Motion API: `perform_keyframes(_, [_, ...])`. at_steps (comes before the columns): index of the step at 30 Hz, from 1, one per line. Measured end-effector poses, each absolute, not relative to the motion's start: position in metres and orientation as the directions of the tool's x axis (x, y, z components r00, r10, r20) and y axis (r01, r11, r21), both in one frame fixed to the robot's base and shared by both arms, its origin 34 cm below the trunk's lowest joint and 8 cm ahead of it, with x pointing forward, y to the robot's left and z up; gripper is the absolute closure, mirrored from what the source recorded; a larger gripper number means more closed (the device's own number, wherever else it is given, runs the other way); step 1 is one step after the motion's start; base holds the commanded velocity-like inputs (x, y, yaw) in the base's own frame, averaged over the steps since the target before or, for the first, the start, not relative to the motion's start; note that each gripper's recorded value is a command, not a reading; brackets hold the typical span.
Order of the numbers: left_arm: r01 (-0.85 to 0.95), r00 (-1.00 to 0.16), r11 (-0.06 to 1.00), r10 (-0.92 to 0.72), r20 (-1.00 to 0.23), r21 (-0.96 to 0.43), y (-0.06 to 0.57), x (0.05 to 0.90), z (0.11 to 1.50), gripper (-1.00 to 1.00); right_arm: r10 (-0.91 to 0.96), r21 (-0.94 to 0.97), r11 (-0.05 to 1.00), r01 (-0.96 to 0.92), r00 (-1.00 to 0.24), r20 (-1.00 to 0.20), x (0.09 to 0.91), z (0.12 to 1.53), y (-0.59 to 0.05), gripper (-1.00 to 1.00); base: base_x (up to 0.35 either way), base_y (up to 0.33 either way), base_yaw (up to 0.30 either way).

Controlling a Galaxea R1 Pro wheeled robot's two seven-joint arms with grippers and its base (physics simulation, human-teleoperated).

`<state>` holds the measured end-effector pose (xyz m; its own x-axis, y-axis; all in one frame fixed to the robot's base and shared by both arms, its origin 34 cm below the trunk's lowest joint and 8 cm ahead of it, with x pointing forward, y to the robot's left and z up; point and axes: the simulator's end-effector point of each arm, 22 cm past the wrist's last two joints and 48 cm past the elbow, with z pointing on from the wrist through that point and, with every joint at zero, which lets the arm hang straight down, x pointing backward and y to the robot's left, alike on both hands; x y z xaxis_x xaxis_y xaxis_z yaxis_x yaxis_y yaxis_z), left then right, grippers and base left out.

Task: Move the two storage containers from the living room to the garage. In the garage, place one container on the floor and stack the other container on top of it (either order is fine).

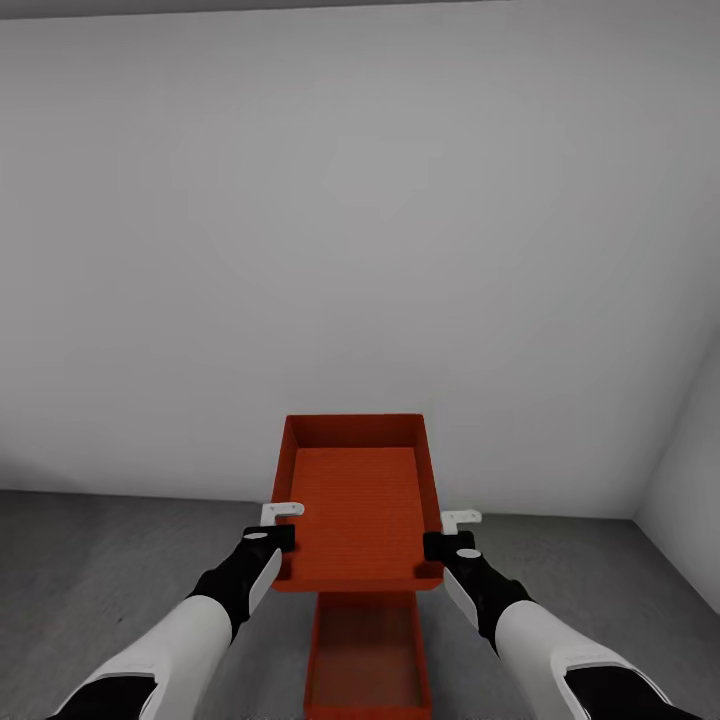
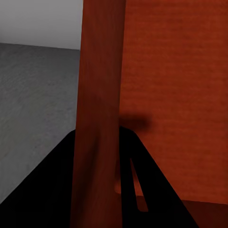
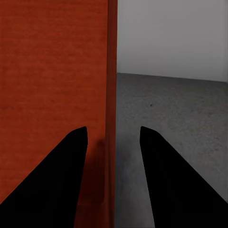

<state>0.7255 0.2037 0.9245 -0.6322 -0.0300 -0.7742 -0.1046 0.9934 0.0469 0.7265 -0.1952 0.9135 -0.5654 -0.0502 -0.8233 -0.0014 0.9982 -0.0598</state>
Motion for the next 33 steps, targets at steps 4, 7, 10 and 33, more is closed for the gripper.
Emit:
perform_keyframes(4, [-0.104, -0.638, 0.993, -0.029, -0.770, 0.048, 0.204, 0.725, 0.920, 1.00, -0.049, -0.059, 0.998, -0.001, -0.571, -0.819, 0.726, 0.909, -0.195, 1.00, 0.000, 0.000, 0.000])
perform_keyframes(7, [-0.103, -0.642, 0.993, -0.029, -0.766, 0.049, 0.204, 0.724, 0.917, 1.00, -0.049, -0.059, 0.998, -0.002, -0.576, -0.816, 0.725, 0.906, -0.195, 1.00, 0.000, 0.000, 0.000])
perform_keyframes(10, [-0.103, -0.646, 0.993, -0.029, -0.763, 0.049, 0.203, 0.724, 0.914, 1.00, -0.049, -0.058, 0.998, -0.003, -0.579, -0.813, 0.725, 0.903, -0.195, 1.00, 0.000, 0.000, 0.000])
perform_keyframes(33, [-0.101, -0.673, 0.994, -0.030, -0.739, 0.052, 0.203, 0.720, 0.892, 1.00, -0.050, -0.058, 0.998, -0.006, -0.609, -0.792, 0.721, 0.881, -0.196, 1.00, 0.075, 0.000, 0.000])
